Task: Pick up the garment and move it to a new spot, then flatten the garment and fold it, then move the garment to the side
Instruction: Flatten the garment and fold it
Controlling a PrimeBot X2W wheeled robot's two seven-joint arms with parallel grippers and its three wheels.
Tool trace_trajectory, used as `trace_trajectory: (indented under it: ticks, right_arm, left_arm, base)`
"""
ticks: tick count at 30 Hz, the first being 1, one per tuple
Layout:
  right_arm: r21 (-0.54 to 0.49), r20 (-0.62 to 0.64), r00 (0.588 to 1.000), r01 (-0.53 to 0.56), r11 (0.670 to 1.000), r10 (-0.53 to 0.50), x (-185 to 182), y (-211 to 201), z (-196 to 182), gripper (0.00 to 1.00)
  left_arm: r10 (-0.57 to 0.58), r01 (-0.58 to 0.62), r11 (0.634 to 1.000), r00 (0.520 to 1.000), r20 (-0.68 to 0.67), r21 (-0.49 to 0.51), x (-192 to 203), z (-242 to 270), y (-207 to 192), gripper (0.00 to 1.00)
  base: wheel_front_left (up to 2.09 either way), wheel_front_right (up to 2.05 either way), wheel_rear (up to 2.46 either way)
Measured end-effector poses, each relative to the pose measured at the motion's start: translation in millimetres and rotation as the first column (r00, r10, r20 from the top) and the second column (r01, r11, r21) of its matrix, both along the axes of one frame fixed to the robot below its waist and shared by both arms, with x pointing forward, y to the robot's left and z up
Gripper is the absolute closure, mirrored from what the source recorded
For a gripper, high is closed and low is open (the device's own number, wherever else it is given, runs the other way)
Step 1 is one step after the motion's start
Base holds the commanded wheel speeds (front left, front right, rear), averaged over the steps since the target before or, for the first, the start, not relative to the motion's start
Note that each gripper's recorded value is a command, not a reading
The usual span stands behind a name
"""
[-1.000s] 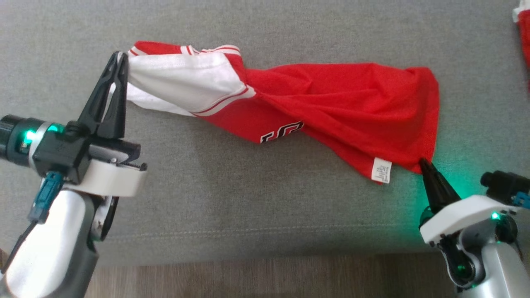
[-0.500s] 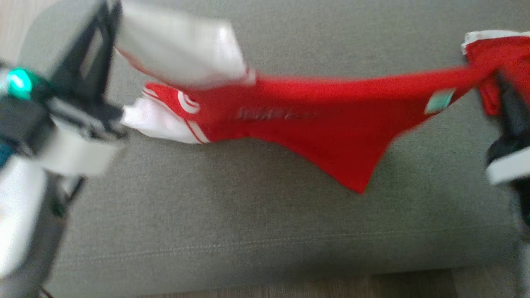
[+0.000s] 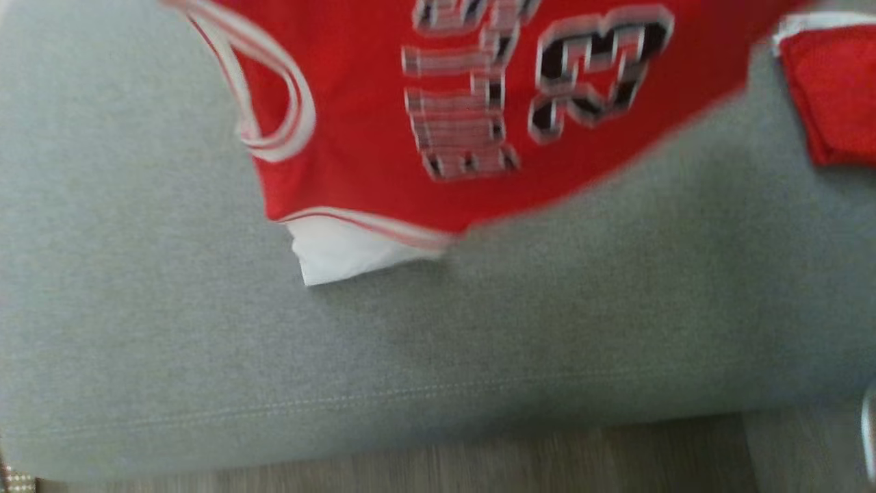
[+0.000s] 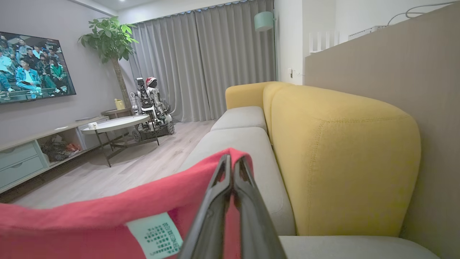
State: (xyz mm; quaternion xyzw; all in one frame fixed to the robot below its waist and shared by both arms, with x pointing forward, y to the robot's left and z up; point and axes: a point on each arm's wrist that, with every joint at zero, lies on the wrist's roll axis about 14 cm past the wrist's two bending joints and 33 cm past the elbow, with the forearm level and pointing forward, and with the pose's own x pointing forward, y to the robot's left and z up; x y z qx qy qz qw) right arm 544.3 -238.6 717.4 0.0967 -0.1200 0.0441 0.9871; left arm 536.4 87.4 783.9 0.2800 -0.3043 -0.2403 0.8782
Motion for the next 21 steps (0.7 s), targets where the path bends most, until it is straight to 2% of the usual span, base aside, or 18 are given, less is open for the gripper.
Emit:
trace_trajectory:
  ticks: [4,7,9,12,14,16,18,21]
  right_arm:
    - [-0.034,0.014,1.000,0.013,0.999,-0.013,40,4,7,1.00]
    - [-0.027,0.067,0.997,0.026,0.999,-0.024,68,7,13,1.00]
    - [-0.015,0.135,0.990,0.046,0.999,-0.044,82,8,18,1.00]
    - [-0.020,0.211,0.974,0.091,0.996,-0.084,96,2,18,1.00]
    - [-0.041,0.241,0.964,0.124,0.991,-0.111,105,-6,14,1.00]
    - [-0.060,0.254,0.960,0.141,0.988,-0.121,116,-10,6,1.00]
    - [-0.076,0.241,0.964,0.132,0.988,-0.110,126,-6,-11,1.00]
    - [-0.079,0.167,0.983,0.090,0.993,-0.076,141,8,-51,1.00]
  left_arm:
    - [0.070,-0.071,0.993,0.997,0.007,0.090,49,-9,7,1.00]
    - [0.137,-0.148,0.975,0.988,0.075,0.168,86,-10,19,1.00]
    - [0.178,-0.213,0.956,0.968,0.179,0.201,106,2,25,1.00]
    - [0.221,-0.293,0.942,0.909,0.352,0.166,118,36,26,1.00]
    - [0.213,-0.283,0.953,0.877,0.431,0.105,116,59,15,1.00]
    - [0.157,-0.226,0.971,0.852,0.500,0.081,103,70,-3,1.00]
    - [0.104,-0.173,0.981,0.859,0.501,0.093,98,55,-15,1.00]
    - [0.079,-0.141,0.981,0.915,0.395,0.131,103,-6,-10,1.00]
  base:
    - [0.00,0.00,0.00]
    - [0.00,0.00,0.00]
    - [0.00,0.00,0.00]
    - [0.00,0.00,0.00]
    - [0.00,0.00,0.00]
    - [0.00,0.00,0.00]
    - [0.00,0.00,0.00]
    - [0.00,0.00,0.00]
